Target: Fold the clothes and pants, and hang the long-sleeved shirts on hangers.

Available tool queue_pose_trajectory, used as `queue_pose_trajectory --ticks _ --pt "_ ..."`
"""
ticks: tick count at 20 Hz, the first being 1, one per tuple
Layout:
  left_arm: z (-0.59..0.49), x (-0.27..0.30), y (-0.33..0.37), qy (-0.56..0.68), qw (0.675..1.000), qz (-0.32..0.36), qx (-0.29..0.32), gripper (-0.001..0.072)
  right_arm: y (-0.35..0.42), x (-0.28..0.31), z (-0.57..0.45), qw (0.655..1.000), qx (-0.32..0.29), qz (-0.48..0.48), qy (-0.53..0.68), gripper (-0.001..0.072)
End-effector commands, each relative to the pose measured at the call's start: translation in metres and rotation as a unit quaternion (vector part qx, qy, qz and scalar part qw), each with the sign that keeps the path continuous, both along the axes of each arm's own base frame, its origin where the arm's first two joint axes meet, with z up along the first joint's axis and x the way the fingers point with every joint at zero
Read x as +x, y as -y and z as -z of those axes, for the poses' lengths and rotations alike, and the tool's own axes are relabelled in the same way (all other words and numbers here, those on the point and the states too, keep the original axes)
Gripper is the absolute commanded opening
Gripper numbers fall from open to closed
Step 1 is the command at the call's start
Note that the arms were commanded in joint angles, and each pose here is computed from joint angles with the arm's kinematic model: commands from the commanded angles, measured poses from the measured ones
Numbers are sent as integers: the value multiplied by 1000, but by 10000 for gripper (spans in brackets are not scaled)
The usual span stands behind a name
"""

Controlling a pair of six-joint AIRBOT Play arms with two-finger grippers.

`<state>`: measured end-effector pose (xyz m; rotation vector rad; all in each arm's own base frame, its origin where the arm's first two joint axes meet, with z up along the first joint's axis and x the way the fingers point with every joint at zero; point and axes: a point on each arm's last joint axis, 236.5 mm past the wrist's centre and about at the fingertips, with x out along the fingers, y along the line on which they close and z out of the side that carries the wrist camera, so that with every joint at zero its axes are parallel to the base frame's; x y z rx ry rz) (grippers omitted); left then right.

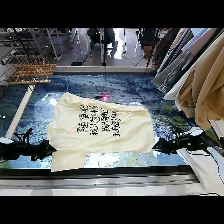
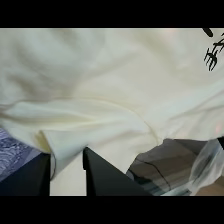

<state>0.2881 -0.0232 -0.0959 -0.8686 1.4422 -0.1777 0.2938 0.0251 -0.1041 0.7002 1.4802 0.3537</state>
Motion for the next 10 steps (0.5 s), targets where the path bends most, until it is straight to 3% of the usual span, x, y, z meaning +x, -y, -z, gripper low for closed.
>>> queue_pose_trajectory --ticks 1,3,4,10 --pt "-1 -1 2 -2 1000 1 -5 109 -4 -1 -3 1000 10 -2 0 191" --pt "-2 -2 3 -3 1000 2 -6 74 -6 -1 -5 1000 14 -13 7 23" --pt "-3 -3 4 -2 1000 9 -9 7 -8 -1 -7 1000 20 -18 14 22" --pt "-92 32 19 118 988 44 -91 7 -18 11 -77 993 46 -68 80 18"
